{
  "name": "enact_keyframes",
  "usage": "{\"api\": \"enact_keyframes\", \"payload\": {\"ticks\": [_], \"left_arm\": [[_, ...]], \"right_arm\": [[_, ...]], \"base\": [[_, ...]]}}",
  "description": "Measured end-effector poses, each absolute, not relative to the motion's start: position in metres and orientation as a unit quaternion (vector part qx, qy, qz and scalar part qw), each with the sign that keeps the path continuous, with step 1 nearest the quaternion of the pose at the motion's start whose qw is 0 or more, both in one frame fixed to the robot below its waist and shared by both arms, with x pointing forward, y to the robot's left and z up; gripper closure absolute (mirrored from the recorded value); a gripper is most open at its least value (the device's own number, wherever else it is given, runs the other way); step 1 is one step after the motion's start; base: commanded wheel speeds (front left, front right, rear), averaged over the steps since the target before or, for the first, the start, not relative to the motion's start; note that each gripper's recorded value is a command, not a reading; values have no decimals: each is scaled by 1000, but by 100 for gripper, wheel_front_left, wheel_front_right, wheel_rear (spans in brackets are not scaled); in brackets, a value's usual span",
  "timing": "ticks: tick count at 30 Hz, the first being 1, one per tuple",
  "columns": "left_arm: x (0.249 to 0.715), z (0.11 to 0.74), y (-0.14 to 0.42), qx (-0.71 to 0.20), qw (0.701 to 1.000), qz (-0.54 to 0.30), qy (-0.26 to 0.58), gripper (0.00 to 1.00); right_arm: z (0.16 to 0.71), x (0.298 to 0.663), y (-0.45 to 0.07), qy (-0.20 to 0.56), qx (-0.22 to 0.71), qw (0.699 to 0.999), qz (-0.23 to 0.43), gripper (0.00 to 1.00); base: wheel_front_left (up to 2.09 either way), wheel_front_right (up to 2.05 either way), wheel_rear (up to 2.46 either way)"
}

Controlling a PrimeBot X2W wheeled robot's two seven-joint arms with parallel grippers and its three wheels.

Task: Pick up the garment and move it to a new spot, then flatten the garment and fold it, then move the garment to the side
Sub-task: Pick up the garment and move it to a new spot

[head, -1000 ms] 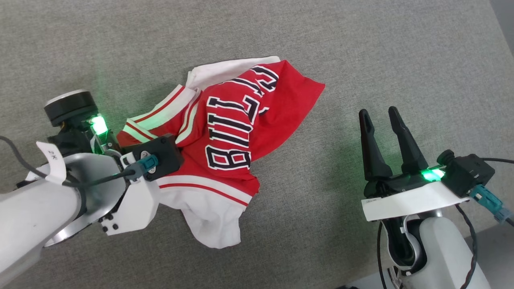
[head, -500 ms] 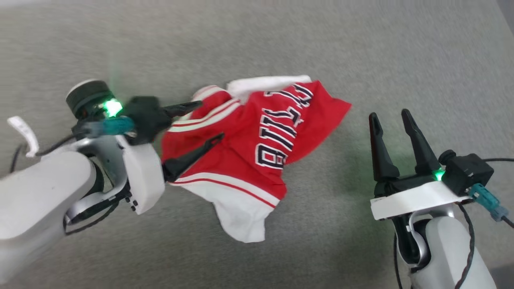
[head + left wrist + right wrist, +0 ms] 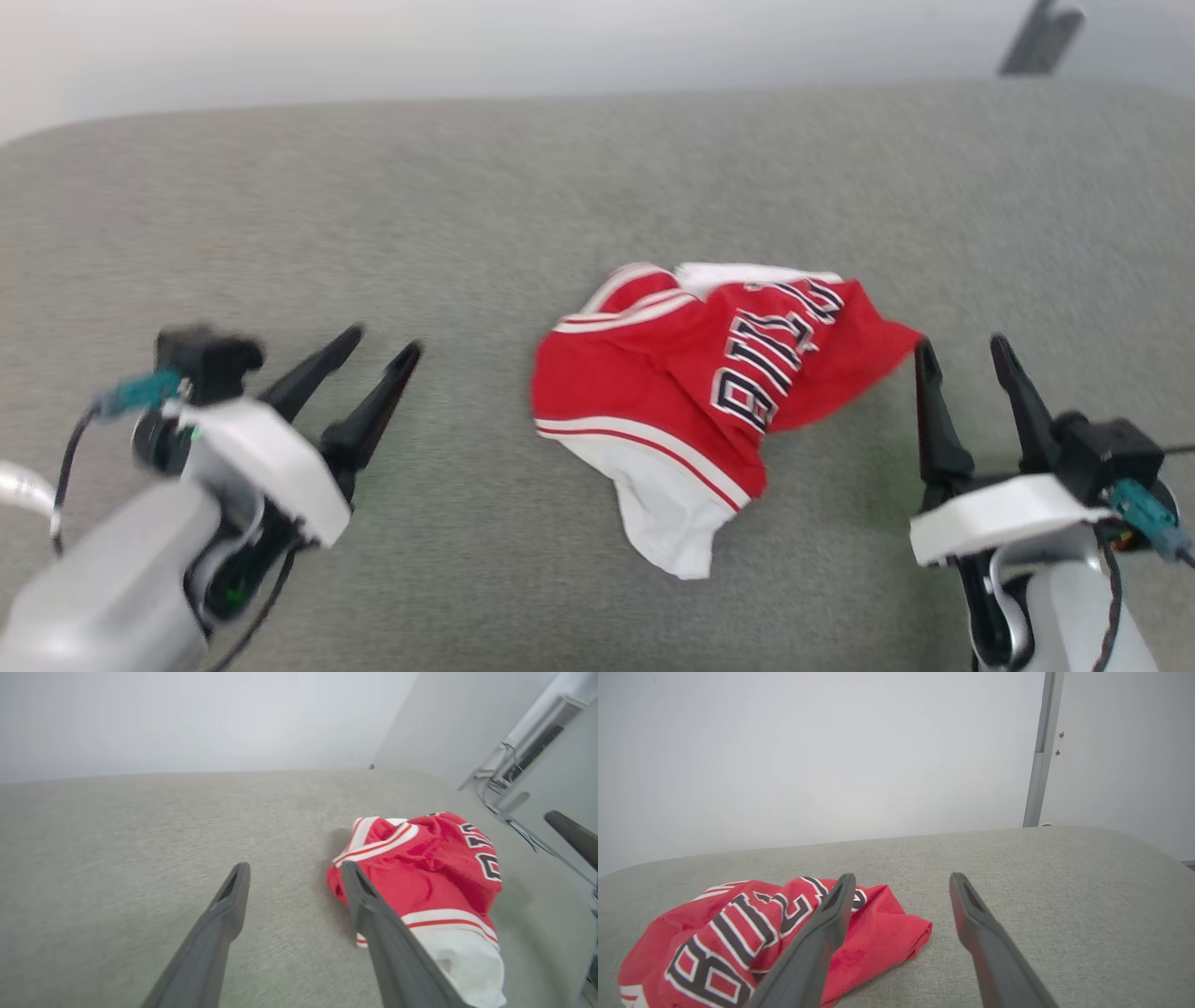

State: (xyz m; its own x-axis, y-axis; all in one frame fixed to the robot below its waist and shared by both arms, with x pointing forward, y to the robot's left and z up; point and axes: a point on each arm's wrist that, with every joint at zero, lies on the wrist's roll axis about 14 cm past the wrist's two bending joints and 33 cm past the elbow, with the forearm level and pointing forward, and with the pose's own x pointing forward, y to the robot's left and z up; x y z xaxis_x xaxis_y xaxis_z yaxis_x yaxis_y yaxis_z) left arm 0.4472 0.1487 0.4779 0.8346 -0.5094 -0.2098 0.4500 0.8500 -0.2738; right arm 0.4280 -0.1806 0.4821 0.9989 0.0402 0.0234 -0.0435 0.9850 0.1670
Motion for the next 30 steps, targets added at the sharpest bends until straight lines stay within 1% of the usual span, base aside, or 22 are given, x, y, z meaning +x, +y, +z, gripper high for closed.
{"api": "enact_keyframes", "payload": {"ticks": [4,8,15,24,27,30], "left_arm": [[424,472,190,-125,969,-173,125,0],[396,465,220,-137,978,-110,112,0],[357,461,254,-116,989,-37,79,0],[336,478,265,-53,998,-1,26,0],[333,483,261,-54,998,6,12,0],[329,477,253,-59,998,4,19,0]], "right_arm": [[485,420,-173,-12,84,996,31,0],[488,411,-168,-13,83,996,38,0],[494,397,-171,-21,73,996,36,0],[508,391,-181,-45,67,996,25,0],[512,391,-182,-50,65,996,24,0],[510,390,-182,-48,65,996,24,0]], "base": [[0,0,0],[0,0,0],[0,0,0],[0,0,0],[0,0,0],[0,0,0]]}}
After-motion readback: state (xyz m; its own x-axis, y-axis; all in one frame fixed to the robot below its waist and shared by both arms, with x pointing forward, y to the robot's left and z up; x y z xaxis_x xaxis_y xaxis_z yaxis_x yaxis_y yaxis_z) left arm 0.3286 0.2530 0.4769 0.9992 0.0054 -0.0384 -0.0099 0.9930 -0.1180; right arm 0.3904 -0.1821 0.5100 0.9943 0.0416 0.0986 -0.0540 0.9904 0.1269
